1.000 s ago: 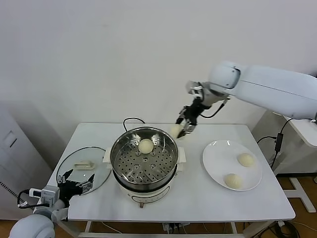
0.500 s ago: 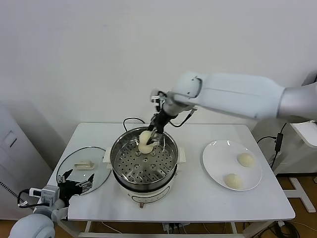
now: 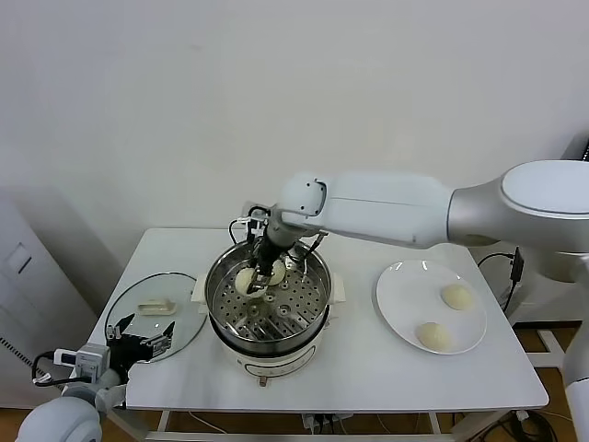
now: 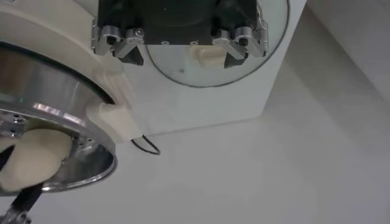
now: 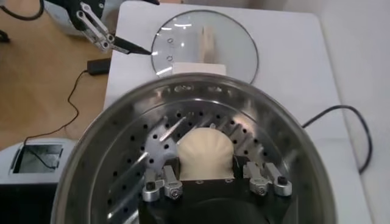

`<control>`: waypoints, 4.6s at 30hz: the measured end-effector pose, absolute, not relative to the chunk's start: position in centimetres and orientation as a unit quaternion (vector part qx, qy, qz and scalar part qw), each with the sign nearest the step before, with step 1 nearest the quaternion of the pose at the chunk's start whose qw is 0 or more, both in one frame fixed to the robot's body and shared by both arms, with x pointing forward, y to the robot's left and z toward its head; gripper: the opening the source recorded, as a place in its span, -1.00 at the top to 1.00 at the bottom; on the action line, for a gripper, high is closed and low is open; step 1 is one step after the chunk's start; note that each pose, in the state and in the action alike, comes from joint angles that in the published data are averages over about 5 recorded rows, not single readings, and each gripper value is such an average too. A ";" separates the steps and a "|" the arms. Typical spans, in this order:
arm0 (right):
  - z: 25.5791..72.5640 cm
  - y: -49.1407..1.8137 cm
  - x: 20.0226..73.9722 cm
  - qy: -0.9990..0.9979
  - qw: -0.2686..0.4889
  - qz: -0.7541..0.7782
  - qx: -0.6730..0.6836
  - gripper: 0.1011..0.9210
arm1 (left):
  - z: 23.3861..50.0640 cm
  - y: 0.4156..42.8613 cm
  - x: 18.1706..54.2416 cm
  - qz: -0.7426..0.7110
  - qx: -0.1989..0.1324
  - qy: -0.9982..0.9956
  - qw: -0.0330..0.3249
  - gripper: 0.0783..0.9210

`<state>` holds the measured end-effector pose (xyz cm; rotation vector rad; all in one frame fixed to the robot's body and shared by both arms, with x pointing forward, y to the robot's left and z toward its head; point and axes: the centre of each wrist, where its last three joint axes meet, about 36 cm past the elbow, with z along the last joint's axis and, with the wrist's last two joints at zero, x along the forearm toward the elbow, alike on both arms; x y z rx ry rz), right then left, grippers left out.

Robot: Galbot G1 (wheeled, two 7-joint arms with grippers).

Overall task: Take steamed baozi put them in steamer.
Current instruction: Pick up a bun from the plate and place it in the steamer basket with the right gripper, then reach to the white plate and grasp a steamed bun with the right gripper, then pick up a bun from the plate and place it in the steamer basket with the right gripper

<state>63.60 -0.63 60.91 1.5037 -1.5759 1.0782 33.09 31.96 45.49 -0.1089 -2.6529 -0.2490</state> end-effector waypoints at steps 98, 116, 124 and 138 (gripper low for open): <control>47.0 -40.9 64.5 -0.492 0.477 0.475 0.552 -0.48 | 45.1 32.1 32.6 -0.088 -0.037 -0.966 0.241 -0.77; 48.2 -42.4 64.4 -0.509 0.486 0.452 0.548 -0.12 | 45.6 31.8 32.6 -0.089 -0.038 -0.967 0.236 -0.77; 53.9 -41.5 65.8 -0.516 0.449 0.474 0.555 -0.12 | 45.9 31.7 32.6 -0.091 -0.039 -0.967 0.235 -0.77; 68.2 -28.5 68.9 -0.468 0.212 0.591 0.622 -0.14 | 45.9 31.5 32.9 -0.093 -0.041 -0.967 0.234 -0.77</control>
